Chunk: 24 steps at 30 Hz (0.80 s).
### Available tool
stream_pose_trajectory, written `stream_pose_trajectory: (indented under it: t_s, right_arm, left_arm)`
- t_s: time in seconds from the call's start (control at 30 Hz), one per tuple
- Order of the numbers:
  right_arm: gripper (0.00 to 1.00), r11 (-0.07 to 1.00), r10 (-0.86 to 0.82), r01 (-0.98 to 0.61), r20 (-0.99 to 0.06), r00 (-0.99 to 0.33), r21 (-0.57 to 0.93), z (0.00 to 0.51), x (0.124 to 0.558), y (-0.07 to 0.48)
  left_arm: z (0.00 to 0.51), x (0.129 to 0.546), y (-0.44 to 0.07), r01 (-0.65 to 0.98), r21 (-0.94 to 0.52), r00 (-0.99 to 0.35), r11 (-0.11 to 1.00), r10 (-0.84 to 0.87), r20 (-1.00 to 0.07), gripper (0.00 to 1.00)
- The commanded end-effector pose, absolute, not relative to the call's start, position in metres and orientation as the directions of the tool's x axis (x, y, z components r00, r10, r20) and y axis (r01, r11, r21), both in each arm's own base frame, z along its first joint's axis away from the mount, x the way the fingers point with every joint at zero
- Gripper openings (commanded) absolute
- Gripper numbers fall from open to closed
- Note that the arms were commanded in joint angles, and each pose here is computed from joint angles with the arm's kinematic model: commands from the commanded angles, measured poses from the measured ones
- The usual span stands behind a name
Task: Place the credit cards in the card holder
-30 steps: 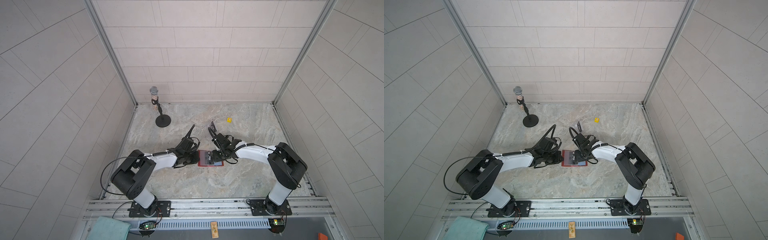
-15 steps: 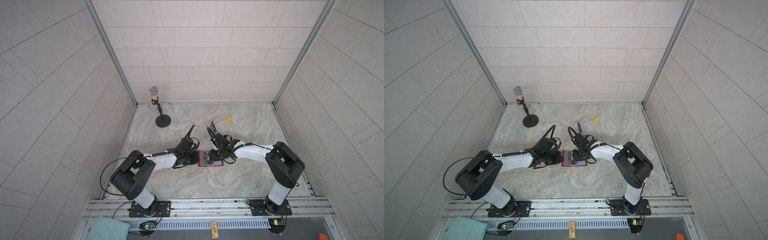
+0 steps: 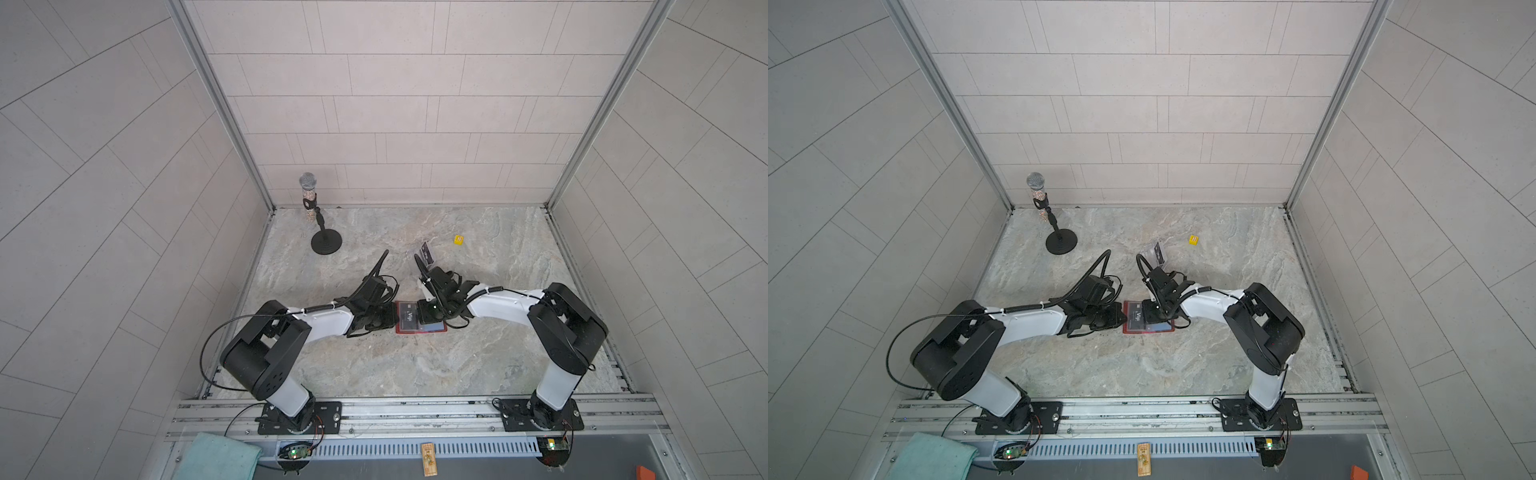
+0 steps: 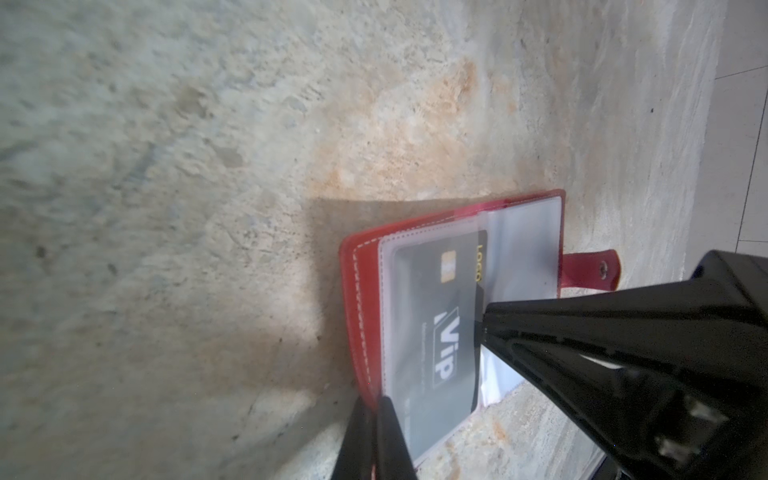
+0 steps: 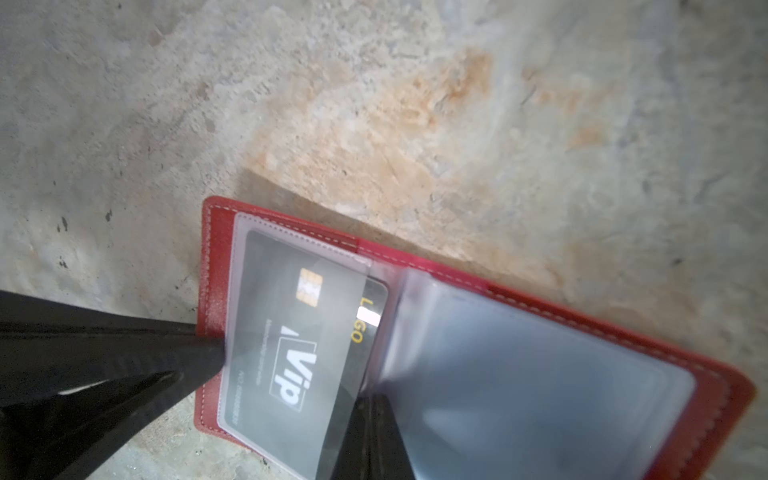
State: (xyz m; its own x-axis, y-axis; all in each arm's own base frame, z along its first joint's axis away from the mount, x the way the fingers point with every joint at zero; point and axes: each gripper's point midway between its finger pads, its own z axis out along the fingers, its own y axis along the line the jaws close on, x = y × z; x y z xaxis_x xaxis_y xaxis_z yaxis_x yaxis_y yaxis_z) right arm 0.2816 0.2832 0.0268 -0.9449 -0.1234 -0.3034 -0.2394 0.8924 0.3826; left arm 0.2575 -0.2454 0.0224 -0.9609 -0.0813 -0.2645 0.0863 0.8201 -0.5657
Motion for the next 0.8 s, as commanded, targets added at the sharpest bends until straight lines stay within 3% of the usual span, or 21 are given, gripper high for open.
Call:
stream_pose_trajectory:
  t_s: [0.0,0.27,0.53,0.67,0.77]
  right_arm:
    - [0.06,0.883,-0.125,-0.231,-0.271,-0.955,0.409,0.018,0.273,0.288]
    - [0.06,0.880,-0.108,-0.237,-0.312,-0.944,0.412,0.034,0.274,0.283]
    - [0.08,0.889,-0.050,-0.219,-0.389,-0.920,0.403,0.063,0.283,0.257]
    - [0.08,0.897,-0.025,-0.186,-0.373,-0.928,0.401,0.057,0.285,0.240]
    - [0.09,0.905,-0.026,-0.174,-0.357,-0.934,0.389,0.049,0.284,0.231]
  left_arm:
    - [0.023,0.254,-0.246,0.096,-0.572,-0.961,0.814,-0.075,-0.267,0.00]
    - [0.028,0.255,-0.242,0.101,-0.548,-0.957,0.830,-0.069,-0.281,0.00]
    - [0.055,0.263,-0.236,0.146,-0.496,-0.940,0.856,-0.036,-0.339,0.29]
    - [0.070,0.267,-0.234,0.169,-0.476,-0.928,0.863,-0.024,-0.372,0.37]
    - [0.079,0.267,-0.245,0.202,-0.510,-0.929,0.836,-0.001,-0.371,0.37]
